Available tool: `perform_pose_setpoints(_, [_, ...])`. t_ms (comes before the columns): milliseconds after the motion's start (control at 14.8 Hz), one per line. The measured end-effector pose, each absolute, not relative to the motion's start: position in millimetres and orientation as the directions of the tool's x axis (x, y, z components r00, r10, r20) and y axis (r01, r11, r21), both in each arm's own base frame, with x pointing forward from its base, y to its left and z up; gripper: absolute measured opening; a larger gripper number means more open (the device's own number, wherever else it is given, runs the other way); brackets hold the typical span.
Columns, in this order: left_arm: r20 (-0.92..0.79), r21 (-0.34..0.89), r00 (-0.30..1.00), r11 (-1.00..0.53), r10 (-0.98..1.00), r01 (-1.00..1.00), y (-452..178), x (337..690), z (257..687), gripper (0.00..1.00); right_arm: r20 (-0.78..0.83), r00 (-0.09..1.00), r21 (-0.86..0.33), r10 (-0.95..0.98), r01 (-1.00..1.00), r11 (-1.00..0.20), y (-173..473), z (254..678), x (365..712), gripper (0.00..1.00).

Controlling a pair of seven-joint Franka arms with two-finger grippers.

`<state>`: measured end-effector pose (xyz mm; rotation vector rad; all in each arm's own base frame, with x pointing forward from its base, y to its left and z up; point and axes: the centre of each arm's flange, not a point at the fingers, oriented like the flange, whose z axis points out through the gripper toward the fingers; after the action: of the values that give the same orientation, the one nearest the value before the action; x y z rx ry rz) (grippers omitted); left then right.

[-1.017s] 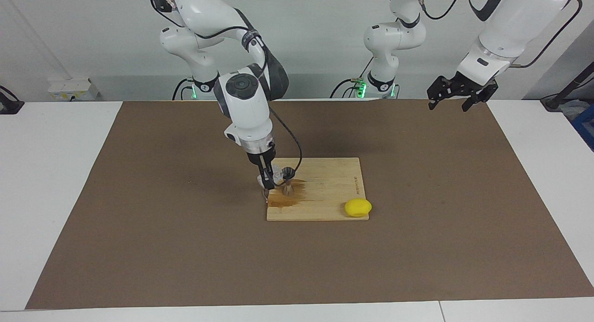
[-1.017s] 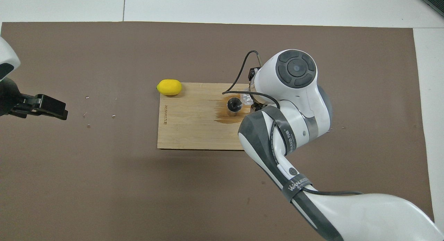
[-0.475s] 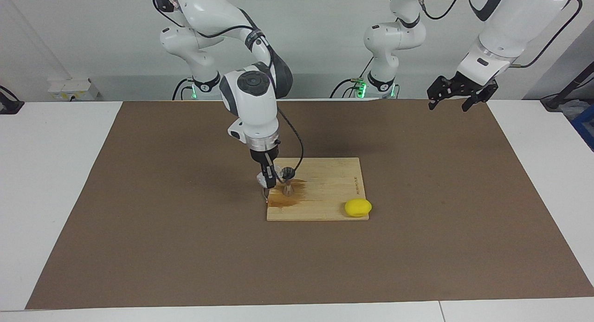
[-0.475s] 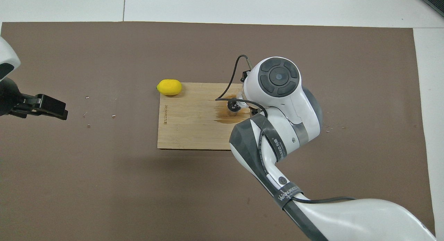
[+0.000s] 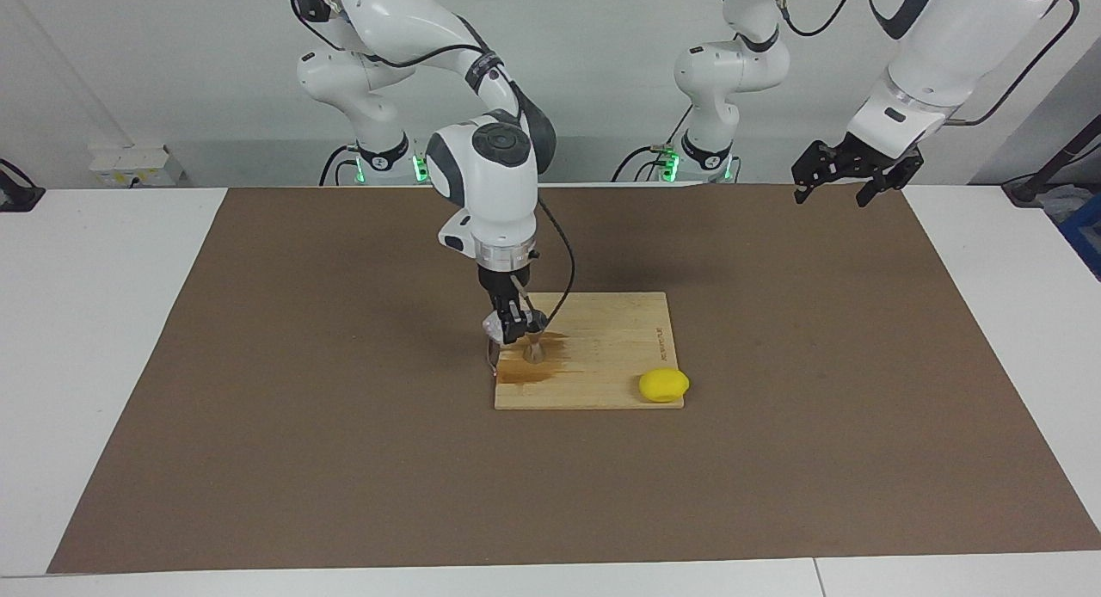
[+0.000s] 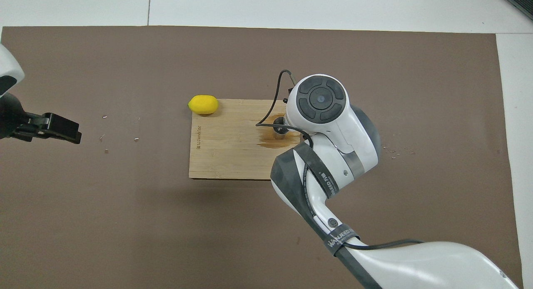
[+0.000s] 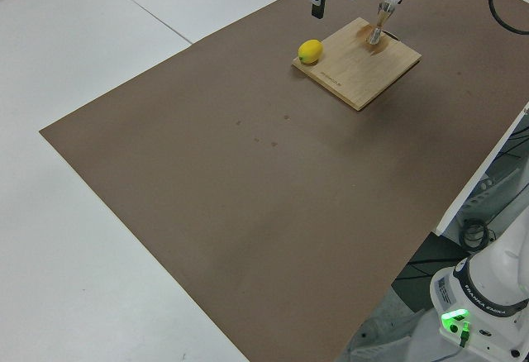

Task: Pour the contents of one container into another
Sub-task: 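Tilt the glass cup with the right gripper to pour into the metal cup, then carry the glass cup with the right gripper back to its spot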

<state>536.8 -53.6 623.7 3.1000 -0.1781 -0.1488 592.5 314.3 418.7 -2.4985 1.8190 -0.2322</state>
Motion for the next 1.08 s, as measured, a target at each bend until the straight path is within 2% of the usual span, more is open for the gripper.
perform_pose_setpoints(475, [-0.094,0.038,0.989,-0.993,-0.116,-0.113,-53.6,536.8,623.7,1.0,0.09,0.286,-0.128,-0.954,-0.947,-0.296,310.6,429.5,597.5,0.51])
perform_pose_setpoints(1085, [-0.094,0.038,0.989,-0.993,-0.116,-0.113,-53.6,536.8,623.7,1.0,-0.054,0.184,-0.095,-0.981,-0.979,-0.178,291.5,429.4,607.0,0.51])
